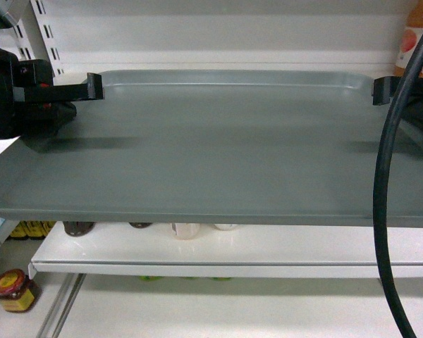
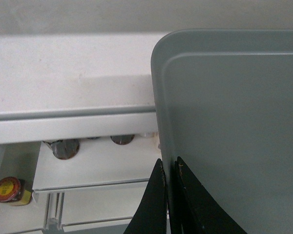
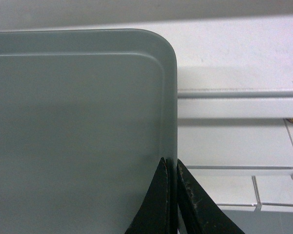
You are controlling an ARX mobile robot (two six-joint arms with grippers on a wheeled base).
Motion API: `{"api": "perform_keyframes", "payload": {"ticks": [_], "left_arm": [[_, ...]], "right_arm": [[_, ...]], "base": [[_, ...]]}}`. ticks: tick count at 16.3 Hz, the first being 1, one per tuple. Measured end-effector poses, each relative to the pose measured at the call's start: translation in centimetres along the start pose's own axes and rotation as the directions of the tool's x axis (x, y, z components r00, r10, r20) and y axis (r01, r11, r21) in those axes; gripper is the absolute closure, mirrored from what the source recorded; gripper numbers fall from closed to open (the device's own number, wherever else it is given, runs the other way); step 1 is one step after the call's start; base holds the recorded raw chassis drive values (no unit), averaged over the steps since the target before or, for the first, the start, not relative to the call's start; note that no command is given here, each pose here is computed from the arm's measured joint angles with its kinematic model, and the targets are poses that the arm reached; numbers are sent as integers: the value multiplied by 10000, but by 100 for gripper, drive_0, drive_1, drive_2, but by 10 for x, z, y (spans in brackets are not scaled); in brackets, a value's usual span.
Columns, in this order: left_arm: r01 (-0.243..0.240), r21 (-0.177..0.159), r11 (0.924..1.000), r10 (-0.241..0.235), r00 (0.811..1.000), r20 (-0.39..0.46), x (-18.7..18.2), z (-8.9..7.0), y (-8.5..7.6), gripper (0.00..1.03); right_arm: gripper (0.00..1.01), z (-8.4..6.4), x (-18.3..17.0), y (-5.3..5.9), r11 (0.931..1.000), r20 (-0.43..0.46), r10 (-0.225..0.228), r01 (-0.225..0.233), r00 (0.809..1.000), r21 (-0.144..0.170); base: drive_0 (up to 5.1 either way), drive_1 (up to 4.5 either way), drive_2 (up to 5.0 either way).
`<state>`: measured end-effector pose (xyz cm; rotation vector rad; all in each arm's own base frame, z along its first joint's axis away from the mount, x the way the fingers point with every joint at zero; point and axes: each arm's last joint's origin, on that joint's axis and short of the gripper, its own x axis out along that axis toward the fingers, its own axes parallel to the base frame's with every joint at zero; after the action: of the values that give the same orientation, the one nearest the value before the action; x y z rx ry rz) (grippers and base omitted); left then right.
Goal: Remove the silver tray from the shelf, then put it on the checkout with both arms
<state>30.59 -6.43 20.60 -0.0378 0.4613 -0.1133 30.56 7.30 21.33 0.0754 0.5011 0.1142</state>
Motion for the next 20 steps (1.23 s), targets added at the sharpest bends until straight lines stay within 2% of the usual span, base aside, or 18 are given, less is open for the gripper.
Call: {"api": "perform_keyframes", "payload": {"ticks": [20], "left_arm": [[-46, 2, 10000, 46, 10000, -57, 0, -1, 1, 100]], "right_arm": [[99, 1, 0, 2, 10000, 10, 72, -72, 10000, -26]], "base": [[7, -411, 425]]}}
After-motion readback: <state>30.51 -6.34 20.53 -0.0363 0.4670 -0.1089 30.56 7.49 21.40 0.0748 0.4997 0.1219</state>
